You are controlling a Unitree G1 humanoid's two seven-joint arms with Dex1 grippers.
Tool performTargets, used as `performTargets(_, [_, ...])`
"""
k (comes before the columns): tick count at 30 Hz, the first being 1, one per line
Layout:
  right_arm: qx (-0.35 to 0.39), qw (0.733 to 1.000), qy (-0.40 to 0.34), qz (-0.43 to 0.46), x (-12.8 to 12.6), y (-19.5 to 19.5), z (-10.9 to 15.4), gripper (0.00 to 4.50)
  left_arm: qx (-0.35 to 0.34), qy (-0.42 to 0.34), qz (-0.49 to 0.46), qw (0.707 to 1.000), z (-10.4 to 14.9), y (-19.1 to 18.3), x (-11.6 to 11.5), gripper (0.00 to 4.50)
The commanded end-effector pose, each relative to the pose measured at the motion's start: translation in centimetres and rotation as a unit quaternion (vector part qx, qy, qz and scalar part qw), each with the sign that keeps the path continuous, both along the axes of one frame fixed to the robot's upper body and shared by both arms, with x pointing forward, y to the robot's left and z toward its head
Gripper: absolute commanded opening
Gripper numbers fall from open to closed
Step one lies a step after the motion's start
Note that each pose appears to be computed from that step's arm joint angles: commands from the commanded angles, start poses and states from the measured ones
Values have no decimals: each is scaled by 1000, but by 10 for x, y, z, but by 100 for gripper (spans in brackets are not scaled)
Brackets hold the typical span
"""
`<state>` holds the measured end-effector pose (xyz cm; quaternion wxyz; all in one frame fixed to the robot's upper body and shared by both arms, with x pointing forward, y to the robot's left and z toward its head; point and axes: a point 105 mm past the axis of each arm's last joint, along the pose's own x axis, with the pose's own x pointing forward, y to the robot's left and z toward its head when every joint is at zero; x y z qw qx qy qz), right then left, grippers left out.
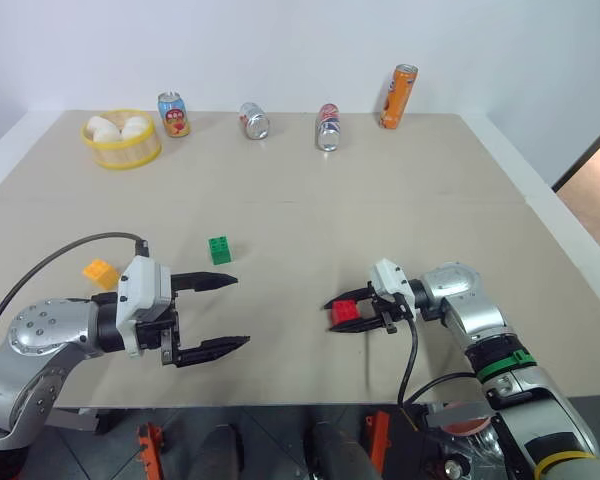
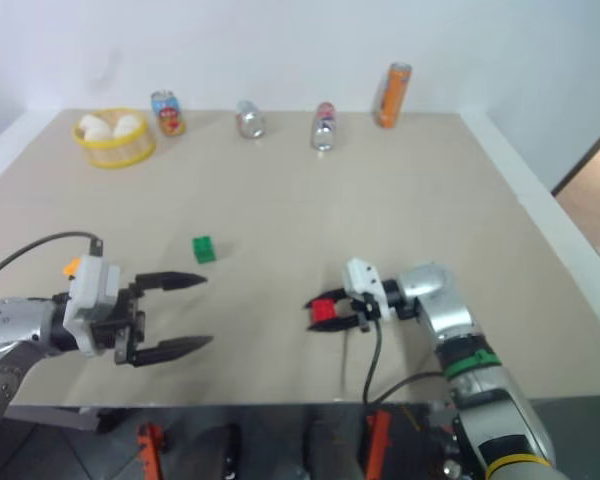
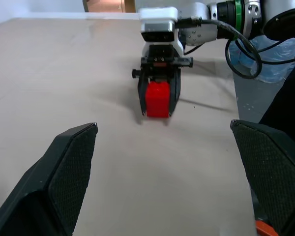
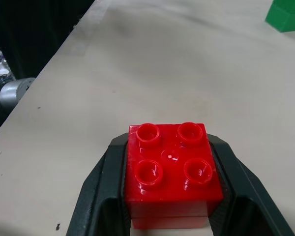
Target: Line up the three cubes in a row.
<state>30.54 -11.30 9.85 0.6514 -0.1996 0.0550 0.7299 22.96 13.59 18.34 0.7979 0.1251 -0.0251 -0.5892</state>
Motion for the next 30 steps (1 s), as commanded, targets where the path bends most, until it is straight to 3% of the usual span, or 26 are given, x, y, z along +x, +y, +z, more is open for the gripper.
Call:
performTargets(1, [-6,999,-5,33,-6,-2,3,130,-4,-10,-6,1000,6,-3,0,450])
performTargets(3, [-6,999,-6,32,-5,-3,4,130,-4,-10,-6,1000,6,-3,0,450])
performTargets(4, [-3,999,-5,31,-5,-2,5,232,-4,-10,-6,1000,6,-4,0,450])
performTargets(7, [8,999,-5,30,-4,-2,13,335,-6,-11,-2,1000,5,-5,2,450])
performTargets(10, [48,998,-6,31,-4,3,39,434,-24,-13,31,999,7,-3,11,450])
performTargets(15, [159,987,-20,16,-7,25,105,443,-82,-12,129,988,13,16,45,450])
performTargets(18, [190,981,-34,7,-10,36,130,443,-80,-18,137,987,19,30,66,450])
performTargets(22, [178,983,-39,-18,-7,42,136,443,-21,-16,96,995,18,43,88,450])
performTargets(30, [127,986,-58,-86,1,34,110,443,97,15,57,994,-1,61,133,450])
